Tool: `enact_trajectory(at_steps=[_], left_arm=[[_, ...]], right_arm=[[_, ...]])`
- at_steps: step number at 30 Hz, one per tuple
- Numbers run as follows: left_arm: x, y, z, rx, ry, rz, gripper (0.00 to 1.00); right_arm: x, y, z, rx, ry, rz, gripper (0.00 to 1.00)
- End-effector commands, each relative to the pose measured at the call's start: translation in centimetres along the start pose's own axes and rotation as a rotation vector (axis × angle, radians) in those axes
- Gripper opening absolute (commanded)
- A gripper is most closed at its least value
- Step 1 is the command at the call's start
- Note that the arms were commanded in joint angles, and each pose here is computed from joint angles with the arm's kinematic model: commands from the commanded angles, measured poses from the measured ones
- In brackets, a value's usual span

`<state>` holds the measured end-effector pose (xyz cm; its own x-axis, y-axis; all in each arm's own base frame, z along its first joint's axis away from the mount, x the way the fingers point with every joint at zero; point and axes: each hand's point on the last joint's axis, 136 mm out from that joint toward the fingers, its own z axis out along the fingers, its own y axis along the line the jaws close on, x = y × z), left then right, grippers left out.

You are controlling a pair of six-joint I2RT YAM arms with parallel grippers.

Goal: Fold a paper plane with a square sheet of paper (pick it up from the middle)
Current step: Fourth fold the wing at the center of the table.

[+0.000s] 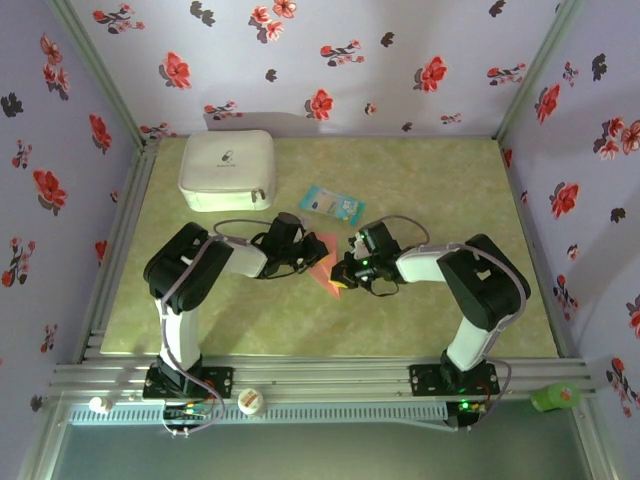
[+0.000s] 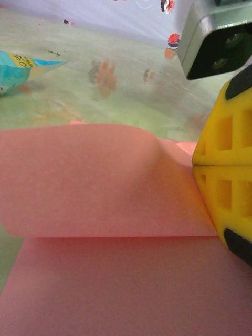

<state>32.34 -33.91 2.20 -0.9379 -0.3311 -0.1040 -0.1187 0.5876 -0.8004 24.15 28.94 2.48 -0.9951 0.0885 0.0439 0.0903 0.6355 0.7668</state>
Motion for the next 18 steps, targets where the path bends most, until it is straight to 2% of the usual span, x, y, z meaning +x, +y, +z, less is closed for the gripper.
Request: enact_trajectory(at_steps=[1,18], left_arm=[[1.5,4.6,0.6,-0.146,0.030,-0.024,0.01],[1.4,5.1,0.5,-0.155,0.020,-0.037,0.01]], right_arm=[[1.5,-1.3,0.4,0.022,0.037,0.018,0.05],[5.2,-4.0,-0.7,0.110,0.097,0.015,0.04]])
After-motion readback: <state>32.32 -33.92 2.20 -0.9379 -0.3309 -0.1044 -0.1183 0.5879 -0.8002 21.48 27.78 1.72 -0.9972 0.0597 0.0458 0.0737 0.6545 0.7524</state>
